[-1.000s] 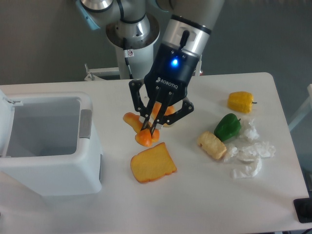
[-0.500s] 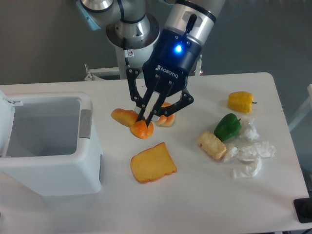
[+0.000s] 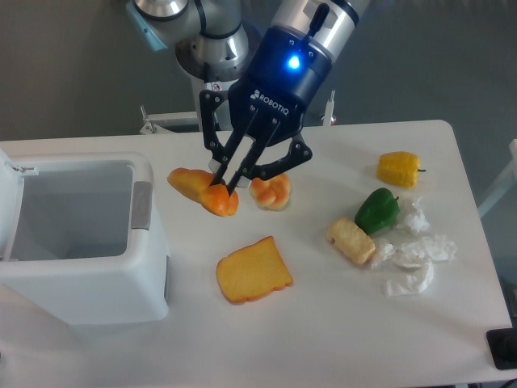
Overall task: Place the long bread in the trash can
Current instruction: 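Lift the long bread roll up off the table, then carry the held bread roll over the white trash bin opening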
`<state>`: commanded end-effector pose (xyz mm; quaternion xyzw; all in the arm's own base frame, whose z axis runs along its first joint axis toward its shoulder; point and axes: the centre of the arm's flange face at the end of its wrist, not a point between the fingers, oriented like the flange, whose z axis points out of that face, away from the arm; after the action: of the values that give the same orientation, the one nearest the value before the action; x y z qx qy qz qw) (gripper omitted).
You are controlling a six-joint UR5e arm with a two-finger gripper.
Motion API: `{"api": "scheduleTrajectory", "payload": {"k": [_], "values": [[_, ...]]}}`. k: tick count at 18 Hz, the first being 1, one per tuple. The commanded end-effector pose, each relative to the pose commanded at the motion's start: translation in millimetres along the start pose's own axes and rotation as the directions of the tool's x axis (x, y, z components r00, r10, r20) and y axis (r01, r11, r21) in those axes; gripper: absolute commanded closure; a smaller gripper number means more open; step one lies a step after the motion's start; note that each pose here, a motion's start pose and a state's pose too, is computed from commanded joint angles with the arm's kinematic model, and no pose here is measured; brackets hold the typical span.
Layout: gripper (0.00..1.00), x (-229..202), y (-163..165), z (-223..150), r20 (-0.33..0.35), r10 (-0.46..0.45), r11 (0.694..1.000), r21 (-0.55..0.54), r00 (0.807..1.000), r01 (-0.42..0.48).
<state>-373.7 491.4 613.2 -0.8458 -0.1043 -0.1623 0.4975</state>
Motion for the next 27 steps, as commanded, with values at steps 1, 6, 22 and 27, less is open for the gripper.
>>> {"api": "scheduleTrajectory", "payload": {"k": [1, 6, 22, 27], "values": [[0.91, -0.5, -0.8, -1.6, -0.003, 0.0, 1.0, 0.004, 1.0, 0.0], [0.91, 4.5, -7.0, -5.6, -0.011, -0.004, 1.0, 0.017, 1.0, 0.004], [0.91, 59.2, -18.0, 16.0, -0.105, 0.068, 0.998, 0.024, 0.992, -0.065], [0.91, 64.9, -16.7, 25.4, -0.121, 0.086, 0.996, 0.018, 0.989, -0.085]]}}
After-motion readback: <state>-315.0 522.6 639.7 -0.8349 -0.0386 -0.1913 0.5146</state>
